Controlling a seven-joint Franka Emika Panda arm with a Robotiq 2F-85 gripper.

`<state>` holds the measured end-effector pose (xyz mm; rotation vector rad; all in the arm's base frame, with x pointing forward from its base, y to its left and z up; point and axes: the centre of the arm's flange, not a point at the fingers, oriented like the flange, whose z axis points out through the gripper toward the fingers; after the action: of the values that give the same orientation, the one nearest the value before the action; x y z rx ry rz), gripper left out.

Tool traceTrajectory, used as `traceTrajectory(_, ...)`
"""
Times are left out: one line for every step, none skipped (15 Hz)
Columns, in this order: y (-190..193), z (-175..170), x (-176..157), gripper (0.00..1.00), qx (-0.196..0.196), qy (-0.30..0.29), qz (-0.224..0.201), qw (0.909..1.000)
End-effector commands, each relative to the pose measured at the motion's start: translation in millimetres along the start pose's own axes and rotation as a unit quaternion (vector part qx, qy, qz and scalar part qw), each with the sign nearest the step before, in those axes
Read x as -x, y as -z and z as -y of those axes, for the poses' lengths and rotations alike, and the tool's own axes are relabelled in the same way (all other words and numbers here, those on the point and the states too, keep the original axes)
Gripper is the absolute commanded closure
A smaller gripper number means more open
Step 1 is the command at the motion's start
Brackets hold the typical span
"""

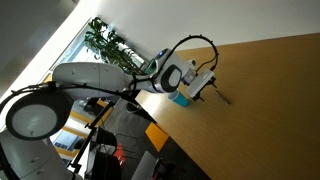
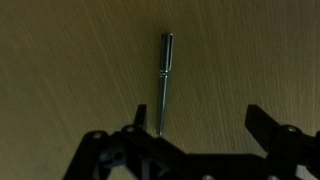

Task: Place the pen inside the light blue cup

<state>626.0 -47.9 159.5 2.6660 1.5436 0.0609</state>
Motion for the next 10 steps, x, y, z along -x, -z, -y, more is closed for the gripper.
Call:
traceTrajectory(-10.5,-20.6,-5.6,0.0,-0.012,0.008,-0.002,0.9999)
traceTrajectory(-13.6,-24.1,-5.1,0.0,-0.013,0.009,-0.001,0.9999)
traceTrajectory(-16.7,-27.5,-4.6,0.0,-0.016,0.008,-0.001,0.9998)
traceTrajectory(-19.8,-31.5,-3.5,0.0,-0.019,0.007,0.001,0.9998)
traceTrajectory(-23.1,-35.6,-2.2,0.0,-0.02,0.005,0.003,0.9998)
traceTrajectory(-25.1,-37.7,-1.0,0.0,-0.023,0.002,0.005,0.9997)
traceTrajectory(-27.4,-40.3,0.2,0.0,-0.027,0.001,0.007,0.9996)
traceTrajectory(-29.4,-42.2,1.1,0.0,-0.031,-0.001,0.009,0.9995)
traceTrajectory(-32.6,-44.1,1.5,0.0,-0.034,-0.001,0.012,0.9994)
traceTrajectory(-35.2,-45.3,1.9,0.0,-0.038,-0.002,0.015,0.9992)
